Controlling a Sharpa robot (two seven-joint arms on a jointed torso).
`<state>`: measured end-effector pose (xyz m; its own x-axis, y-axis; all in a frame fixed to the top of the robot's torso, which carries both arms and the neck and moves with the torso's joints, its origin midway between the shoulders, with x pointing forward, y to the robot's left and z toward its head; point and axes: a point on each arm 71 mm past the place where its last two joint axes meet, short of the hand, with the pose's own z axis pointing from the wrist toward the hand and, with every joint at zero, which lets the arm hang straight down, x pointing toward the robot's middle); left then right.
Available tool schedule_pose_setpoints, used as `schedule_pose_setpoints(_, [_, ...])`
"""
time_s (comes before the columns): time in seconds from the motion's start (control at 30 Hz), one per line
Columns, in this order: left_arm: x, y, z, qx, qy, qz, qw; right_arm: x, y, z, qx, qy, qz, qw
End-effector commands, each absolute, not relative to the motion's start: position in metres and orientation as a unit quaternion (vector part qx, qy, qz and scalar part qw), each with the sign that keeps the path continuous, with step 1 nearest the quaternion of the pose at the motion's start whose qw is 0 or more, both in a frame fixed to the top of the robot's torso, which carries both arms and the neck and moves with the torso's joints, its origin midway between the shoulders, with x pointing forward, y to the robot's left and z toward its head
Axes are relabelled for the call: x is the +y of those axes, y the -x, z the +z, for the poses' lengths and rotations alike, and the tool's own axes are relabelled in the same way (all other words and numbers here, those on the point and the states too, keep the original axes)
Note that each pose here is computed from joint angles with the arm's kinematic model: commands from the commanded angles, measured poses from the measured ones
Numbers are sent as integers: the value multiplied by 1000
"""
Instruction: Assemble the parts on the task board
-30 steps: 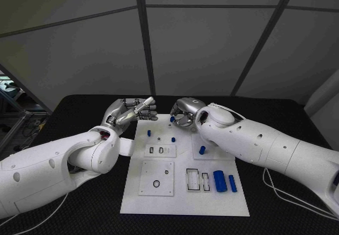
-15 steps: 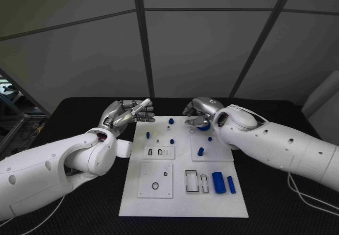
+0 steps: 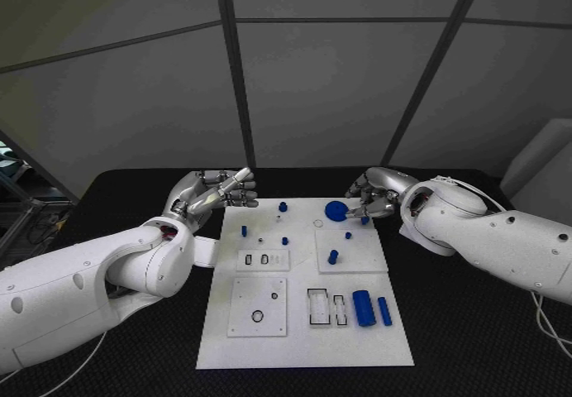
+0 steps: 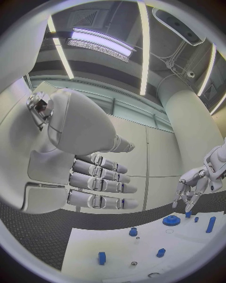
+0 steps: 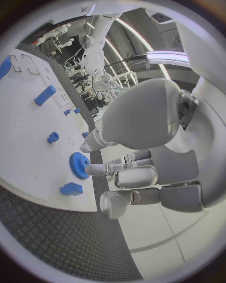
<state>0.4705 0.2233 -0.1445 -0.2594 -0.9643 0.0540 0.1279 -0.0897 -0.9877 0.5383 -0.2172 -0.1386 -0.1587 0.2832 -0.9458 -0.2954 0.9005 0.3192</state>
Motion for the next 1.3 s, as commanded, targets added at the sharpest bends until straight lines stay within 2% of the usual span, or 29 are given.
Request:
schedule_pose_setpoints(0.03, [222,-471,-143,505,410,-618,442,-219,-541,-145,757,-20,217,616])
schedule_pose_setpoints(0.9, [221,-473,-145,506,411,-618,440,-201,-559,-153,757,-34,208,618])
schedule_pose_setpoints(1.3, [221,-474,-145,508,411,-618,437,-192,-560,-149,737,-18,206,643])
